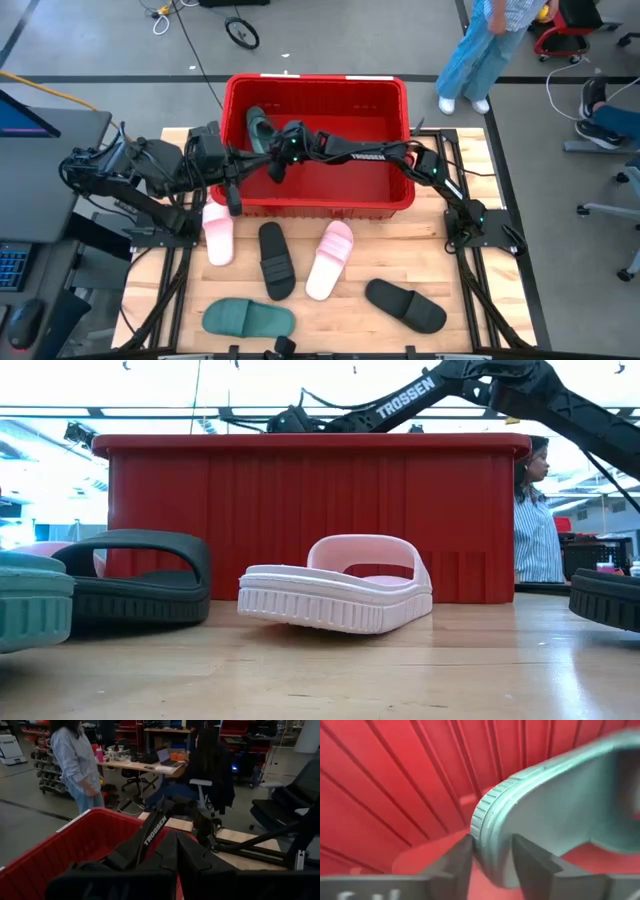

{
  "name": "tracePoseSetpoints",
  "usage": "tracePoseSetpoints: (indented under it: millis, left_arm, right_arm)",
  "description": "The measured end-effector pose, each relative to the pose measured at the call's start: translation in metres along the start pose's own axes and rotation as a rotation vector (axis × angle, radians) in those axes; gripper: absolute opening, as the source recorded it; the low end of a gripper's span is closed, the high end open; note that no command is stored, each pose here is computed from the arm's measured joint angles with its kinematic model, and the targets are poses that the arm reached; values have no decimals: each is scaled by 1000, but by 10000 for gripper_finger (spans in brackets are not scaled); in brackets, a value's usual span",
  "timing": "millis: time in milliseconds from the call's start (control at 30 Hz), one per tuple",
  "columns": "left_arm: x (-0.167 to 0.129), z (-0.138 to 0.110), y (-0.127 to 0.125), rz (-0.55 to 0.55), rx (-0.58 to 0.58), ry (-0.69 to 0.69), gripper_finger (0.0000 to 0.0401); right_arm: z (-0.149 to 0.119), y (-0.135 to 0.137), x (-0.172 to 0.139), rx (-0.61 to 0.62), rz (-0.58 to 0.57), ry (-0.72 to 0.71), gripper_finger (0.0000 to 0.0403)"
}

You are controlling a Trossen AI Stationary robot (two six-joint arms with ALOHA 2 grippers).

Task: Pick and place slides into bin
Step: Put the right green slipper into the red bin

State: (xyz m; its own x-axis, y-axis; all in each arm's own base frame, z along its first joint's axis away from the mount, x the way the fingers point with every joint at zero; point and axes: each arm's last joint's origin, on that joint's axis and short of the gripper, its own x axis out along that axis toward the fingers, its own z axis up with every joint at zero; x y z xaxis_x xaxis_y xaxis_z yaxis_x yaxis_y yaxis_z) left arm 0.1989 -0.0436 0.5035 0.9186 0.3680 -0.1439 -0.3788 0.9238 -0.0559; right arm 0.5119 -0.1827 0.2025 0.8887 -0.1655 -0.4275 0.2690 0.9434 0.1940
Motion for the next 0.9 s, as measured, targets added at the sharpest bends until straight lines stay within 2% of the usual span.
tracePoseSetpoints:
  millis: [100,200,300,367,500,600,767,833,900]
  left_arm:
    - [0,0,0,0,0,1,11]
    - [0,0,0,1,0,2,21]
    - [0,0,0,1,1,2,20]
    - [0,0,0,1,1,3,13]
    - [0,-1,0,2,0,8,5]
    - [0,-1,0,3,-18,11,10]
    - [1,-5,3,21,2,44,23]
    - [1,-5,4,24,14,49,21]
    - [3,-5,5,31,80,48,16]
  right_arm:
    - [13,4,-10,-32,5,-34,198]
    - [28,13,-21,-57,86,-80,232]
    - [34,25,-28,-77,132,-71,250]
    - [34,33,-32,-86,88,-45,252]
    - [44,38,-51,-116,-44,-9,241]
    - [59,40,-75,-111,-70,12,222]
    - [87,64,-142,-65,-27,78,176]
    - [97,78,-175,-38,27,108,154]
    - [101,96,-209,-47,80,145,128]
